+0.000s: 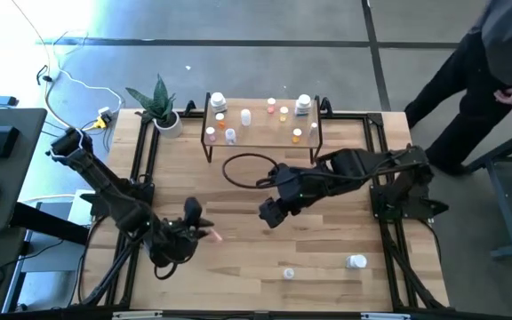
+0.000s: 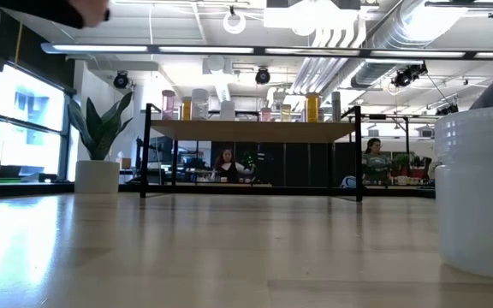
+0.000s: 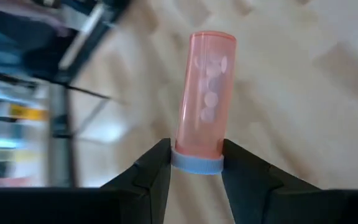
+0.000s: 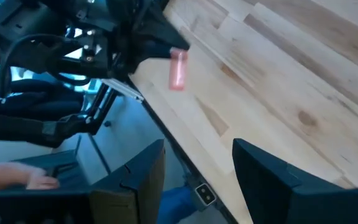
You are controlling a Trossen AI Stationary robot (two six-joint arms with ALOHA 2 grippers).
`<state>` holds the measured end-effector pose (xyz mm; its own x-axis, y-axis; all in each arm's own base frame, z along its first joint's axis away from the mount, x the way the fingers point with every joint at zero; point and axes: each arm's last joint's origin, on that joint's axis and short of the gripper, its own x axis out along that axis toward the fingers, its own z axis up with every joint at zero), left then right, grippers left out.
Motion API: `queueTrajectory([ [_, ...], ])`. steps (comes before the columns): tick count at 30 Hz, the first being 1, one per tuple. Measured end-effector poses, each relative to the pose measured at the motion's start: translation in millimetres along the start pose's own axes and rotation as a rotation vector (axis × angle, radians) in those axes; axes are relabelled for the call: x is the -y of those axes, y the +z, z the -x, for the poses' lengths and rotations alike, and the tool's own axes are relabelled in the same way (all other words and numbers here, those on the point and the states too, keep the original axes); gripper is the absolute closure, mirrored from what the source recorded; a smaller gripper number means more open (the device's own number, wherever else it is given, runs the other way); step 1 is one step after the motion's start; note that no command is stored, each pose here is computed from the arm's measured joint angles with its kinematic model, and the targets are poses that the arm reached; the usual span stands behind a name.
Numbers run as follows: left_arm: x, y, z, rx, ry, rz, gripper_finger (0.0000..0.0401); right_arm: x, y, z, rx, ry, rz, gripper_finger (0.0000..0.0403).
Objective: Pick and place medicine bottles onto shelf by color
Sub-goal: Put the pink transparent pill bottle on the shelf
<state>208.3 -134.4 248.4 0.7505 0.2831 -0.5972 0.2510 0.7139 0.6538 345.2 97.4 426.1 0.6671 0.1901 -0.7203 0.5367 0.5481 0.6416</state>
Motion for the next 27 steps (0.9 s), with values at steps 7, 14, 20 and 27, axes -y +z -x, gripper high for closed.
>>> queueTrajectory([
  [7,-16.0,0.0,-7.7,-0.061,0.193,-0.19,0.0282,1.9,21.7,1.1,-0.069,0.114,0.018,0.0224],
  [14,-36.4,5.1,-18.4,-0.102,0.315,-0.337,0.0282,12.4,46.1,3.4,-0.075,0.148,0.059,0.0224],
  [20,-59.3,12.2,-27.3,-0.1,0.406,-0.392,0.0282,23.0,65.1,5.9,-0.03,0.135,0.081,0.0224],
  [27,-88.0,19.1,-32.5,-0.08,0.529,-0.405,0.0282,32.0,79.9,8.5,0.003,0.121,0.062,0.0218],
])
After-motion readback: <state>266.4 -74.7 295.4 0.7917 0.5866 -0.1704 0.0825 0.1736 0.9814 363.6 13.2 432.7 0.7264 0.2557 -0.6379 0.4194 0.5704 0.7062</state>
